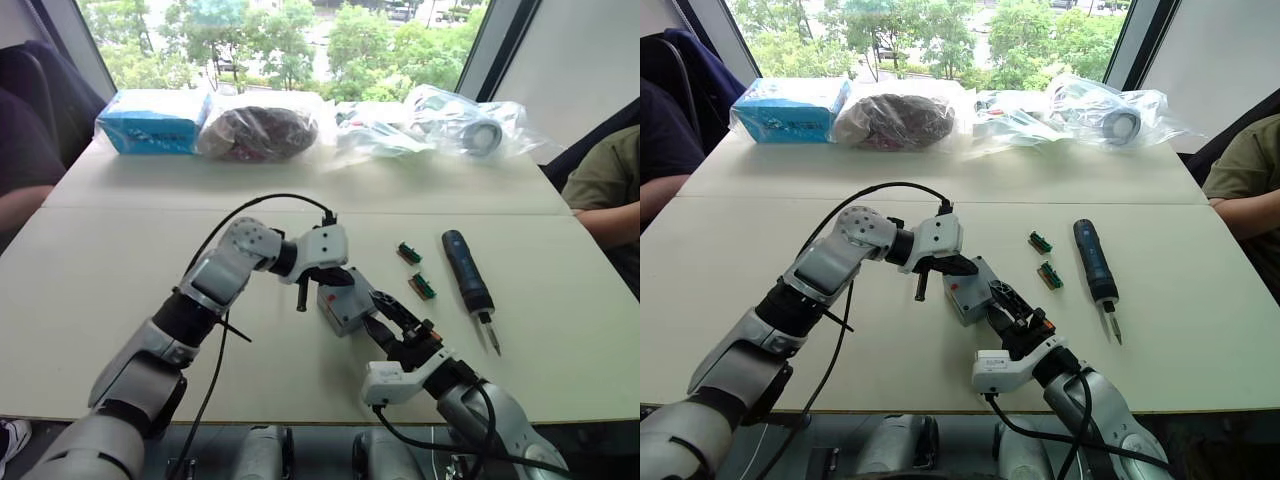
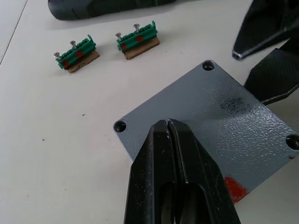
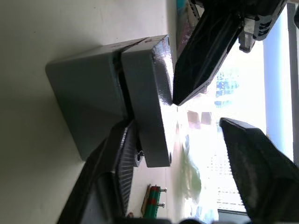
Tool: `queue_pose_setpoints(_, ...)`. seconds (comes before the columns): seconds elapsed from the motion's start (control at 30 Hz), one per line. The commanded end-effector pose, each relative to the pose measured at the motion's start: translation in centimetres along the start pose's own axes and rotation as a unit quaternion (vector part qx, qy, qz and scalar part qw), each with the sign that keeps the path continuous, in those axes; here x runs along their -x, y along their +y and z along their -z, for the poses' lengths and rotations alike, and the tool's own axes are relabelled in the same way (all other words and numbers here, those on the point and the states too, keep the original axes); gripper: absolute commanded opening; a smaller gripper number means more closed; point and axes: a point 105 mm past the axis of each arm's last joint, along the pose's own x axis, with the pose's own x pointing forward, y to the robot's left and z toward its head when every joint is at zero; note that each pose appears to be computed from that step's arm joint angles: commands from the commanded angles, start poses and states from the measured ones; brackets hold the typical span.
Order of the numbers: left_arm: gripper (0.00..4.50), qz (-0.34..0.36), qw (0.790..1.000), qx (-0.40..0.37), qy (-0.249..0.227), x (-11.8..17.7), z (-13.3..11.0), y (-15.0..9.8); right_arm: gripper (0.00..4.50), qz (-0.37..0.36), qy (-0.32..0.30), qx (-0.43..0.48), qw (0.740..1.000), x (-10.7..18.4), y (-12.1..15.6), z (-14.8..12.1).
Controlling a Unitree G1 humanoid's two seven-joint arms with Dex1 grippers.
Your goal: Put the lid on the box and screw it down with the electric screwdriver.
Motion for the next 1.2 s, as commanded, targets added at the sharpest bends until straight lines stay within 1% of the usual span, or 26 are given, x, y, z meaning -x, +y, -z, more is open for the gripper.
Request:
queue_pose_setpoints(0.03,0.0,0.036,0.997,0.029,0.068,-1.4,4.0,-2.1,4.29,0.002,-0.009,-0.003,1.0,0.2,-0.2,-0.5)
queue_pose_setpoints(0.33,0.0,0.032,0.995,0.021,0.093,-1.7,5.7,-2.5,4.29,0.005,-0.023,-0.011,1.0,1.5,-0.8,-1.3)
queue_pose_setpoints(0.47,0.0,0.024,0.995,0.017,0.091,-1.8,5.9,-2.3,4.29,0.01,-0.033,-0.023,0.999,2.0,-1.1,-1.6)
queue_pose_setpoints(0.5,0.0,0.011,0.997,0.02,0.073,-1.8,5.5,-1.9,4.29,0.02,-0.036,-0.042,0.998,2.1,-1.7,-1.6)
queue_pose_setpoints(0.53,0.0,-0.007,0.998,0.035,0.042,-1.6,4.6,-1.3,4.29,0.034,-0.034,-0.072,0.996,2.3,-2.4,-1.4)
queue_pose_setpoints(0.6,0.0,-0.042,0.995,0.085,-0.035,-0.4,2.4,0.4,4.29,0.068,-0.029,-0.158,0.985,2.4,-4.1,-0.8)
queue_pose_setpoints(0.67,0.0,-0.074,0.984,0.127,-0.103,1.2,0.2,2.1,3.83,0.09,-0.027,-0.226,0.97,2.5,-5.2,-0.2)
queue_pose_setpoints(0.7,0.0,-0.092,0.974,0.152,-0.141,2.1,-0.9,3.1,3.68,0.1,-0.025,-0.268,0.958,2.5,-5.8,0.2)
queue_pose_setpoints(0.77,0.0,-0.132,0.947,0.184,-0.226,4.5,-3.2,5.0,3.01,0.111,-0.027,-0.346,0.931,2.3,-6.7,1.0)
queue_pose_setpoints(0.8,0.0,-0.149,0.935,0.194,-0.258,5.8,-4.1,5.8,2.59,0.115,-0.026,-0.392,0.913,2.1,-7.1,1.4)
queue_pose_setpoints(0.83,0.0,-0.159,0.928,0.203,-0.268,6.9,-4.4,6.1,2.22,0.119,-0.028,-0.425,0.897,1.8,-7.7,1.9)
queue_pose_setpoints(0.9,0.0,-0.165,0.924,0.216,-0.27,7.9,-4.5,6.3,1.43,0.119,-0.033,-0.473,0.872,1.4,-8.3,2.4)
queue_pose_setpoints(0.97,0.0,-0.178,0.918,0.231,-0.27,8.6,-4.2,6.6,0.7,0.103,-0.044,-0.523,0.845,0.9,-8.5,2.5)
queue_pose_setpoints(1.0,0.0,-0.179,0.92,0.232,-0.259,8.8,-3.8,6.5,0.39,0.074,-0.052,-0.551,0.83,0.6,-8.2,2.2)
queue_pose_setpoints(1.03,0.0,-0.178,0.923,0.232,-0.251,9.0,-3.4,6.4,0.05,0.051,-0.057,-0.567,0.82,0.5,-8.0,2.1)
queue_pose_setpoints(1.1,0.0,-0.18,0.931,0.223,-0.226,8.8,-2.5,6.2,0.05,-0.022,-0.075,-0.597,0.799,0.5,-7.2,1.2)
queue_pose_setpoints(1.13,0.0,-0.173,0.937,0.225,-0.206,8.4,-1.6,6.0,0.05,-0.07,-0.08,-0.614,0.782,0.8,-6.6,0.8)
queue_pose_setpoints(1.17,0.0,-0.161,0.945,0.225,-0.174,7.7,-0.4,5.5,0.05,-0.11,-0.078,-0.632,0.763,1.1,-6.1,0.7)
queue_pose_setpoints(1.2,0.0,-0.154,0.951,0.224,-0.147,7.1,0.6,5.3,0.05,-0.146,-0.072,-0.642,0.75,1.5,-5.5,0.7)
